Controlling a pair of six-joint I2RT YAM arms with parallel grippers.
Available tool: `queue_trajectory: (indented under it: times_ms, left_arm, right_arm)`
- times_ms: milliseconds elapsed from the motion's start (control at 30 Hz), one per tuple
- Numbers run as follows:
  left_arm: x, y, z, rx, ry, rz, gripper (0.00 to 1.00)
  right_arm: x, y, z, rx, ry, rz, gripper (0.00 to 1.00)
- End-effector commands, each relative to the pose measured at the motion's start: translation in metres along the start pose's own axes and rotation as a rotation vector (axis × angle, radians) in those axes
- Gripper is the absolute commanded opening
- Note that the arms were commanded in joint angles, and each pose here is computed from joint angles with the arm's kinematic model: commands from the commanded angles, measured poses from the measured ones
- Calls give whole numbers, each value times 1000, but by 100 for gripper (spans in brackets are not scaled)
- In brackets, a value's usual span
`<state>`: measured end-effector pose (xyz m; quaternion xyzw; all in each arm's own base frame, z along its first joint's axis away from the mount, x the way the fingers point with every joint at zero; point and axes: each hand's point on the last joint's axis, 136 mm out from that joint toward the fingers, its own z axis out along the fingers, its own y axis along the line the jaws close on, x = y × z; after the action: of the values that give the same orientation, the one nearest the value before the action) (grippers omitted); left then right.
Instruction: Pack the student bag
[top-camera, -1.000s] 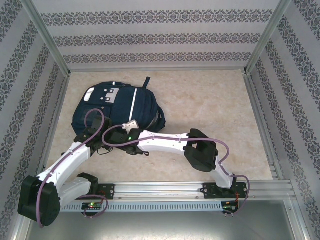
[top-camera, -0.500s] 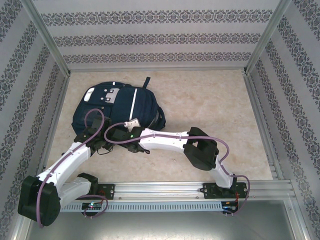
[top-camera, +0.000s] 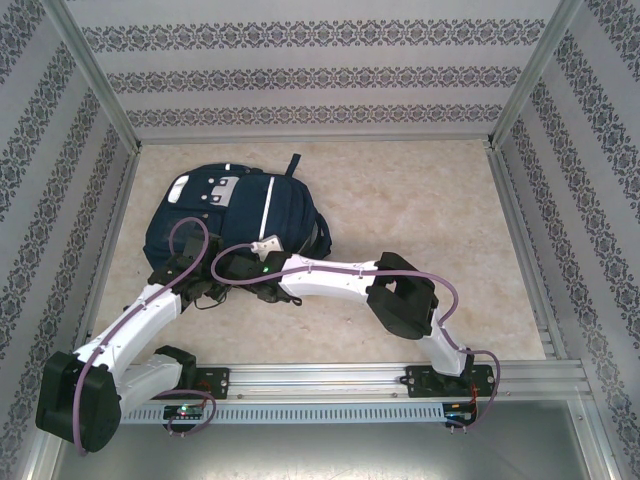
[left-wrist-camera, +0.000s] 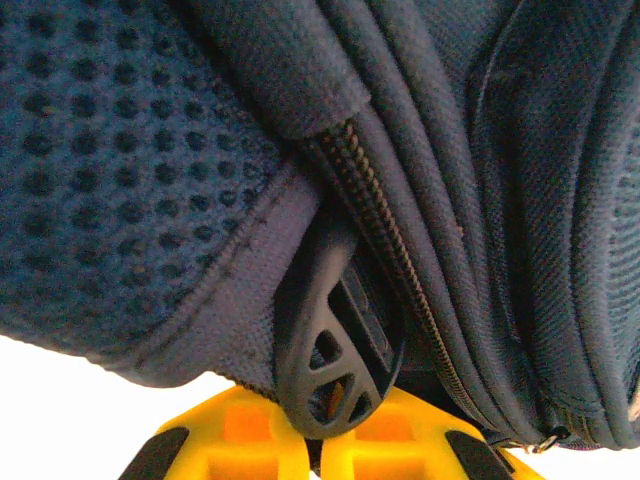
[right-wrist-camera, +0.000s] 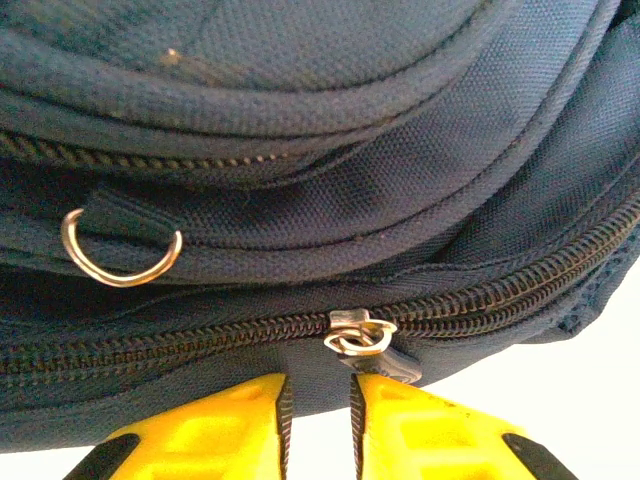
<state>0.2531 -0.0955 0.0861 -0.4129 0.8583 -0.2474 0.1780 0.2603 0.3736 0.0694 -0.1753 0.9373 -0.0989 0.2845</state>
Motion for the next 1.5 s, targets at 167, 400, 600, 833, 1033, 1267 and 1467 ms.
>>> queue_trajectory:
  times_ms: [167, 400, 600, 833, 1033, 1267, 1467]
  left_arm:
    - [-7, -37, -16, 96, -9, 15, 0]
    - [-11, -51, -19, 114, -8, 38, 0]
    - [-11, -50, -19, 112, -6, 32, 0]
    - [-12, -53, -20, 114, -7, 36, 0]
    - [-11, -52, -21, 114, -6, 32, 0]
    - [-12, -53, -22, 114, -7, 33, 0]
    - [-12, -55, -23, 120, -7, 31, 0]
  right_arm:
    - [-10, -14, -18, 111, -84, -138, 28]
    - [-9, -19, -14, 153, -90, -182, 30]
    - [-13, -20, -15, 149, -95, -207, 31]
    - [-12, -9, -7, 126, -81, -223, 32]
    - [-8, -4, 3, 114, -55, -194, 34]
    - [1, -16, 18, 136, -26, -175, 28]
    - [6, -19, 32, 164, -5, -188, 23]
